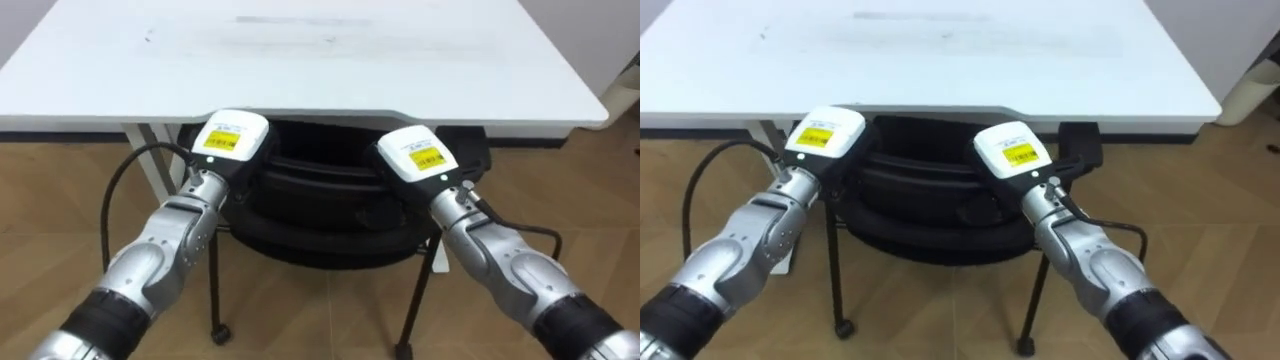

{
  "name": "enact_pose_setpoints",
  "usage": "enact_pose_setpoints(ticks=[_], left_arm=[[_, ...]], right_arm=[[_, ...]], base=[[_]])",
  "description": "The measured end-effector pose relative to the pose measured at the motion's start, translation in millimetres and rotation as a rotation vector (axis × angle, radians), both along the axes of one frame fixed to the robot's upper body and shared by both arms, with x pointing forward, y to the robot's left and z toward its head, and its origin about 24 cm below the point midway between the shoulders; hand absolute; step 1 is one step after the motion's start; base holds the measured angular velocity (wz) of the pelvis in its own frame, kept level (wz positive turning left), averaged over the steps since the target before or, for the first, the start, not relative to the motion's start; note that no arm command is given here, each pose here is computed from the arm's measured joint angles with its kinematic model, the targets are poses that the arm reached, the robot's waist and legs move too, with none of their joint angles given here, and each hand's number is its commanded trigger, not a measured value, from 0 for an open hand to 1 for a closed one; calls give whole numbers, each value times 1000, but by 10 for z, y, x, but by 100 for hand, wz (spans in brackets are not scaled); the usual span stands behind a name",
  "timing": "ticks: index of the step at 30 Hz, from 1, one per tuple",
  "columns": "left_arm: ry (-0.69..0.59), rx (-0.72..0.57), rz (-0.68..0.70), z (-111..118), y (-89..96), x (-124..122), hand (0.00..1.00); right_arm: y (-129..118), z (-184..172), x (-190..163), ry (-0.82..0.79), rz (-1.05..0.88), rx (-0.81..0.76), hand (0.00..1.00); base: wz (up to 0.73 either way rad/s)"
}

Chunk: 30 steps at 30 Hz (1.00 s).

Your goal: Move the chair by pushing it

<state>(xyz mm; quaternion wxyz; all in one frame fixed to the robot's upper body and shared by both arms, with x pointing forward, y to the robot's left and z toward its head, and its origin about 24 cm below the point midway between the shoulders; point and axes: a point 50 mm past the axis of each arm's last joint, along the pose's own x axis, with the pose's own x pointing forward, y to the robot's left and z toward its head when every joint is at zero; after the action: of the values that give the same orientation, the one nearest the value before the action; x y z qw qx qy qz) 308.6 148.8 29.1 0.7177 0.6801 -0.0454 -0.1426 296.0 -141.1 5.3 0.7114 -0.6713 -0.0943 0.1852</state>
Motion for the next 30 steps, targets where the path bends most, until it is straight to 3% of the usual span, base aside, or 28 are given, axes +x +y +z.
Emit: enact_pose_setpoints(ticks=[8,30], left_arm=[[10,9,-11,-30,-13,23,100],[-64,37,0,132,35,121,100]], right_arm=[[16,-59,-32,2,-8,14,100],[105,52,53,-49,-9,31,100]], base=[[33],[1]])
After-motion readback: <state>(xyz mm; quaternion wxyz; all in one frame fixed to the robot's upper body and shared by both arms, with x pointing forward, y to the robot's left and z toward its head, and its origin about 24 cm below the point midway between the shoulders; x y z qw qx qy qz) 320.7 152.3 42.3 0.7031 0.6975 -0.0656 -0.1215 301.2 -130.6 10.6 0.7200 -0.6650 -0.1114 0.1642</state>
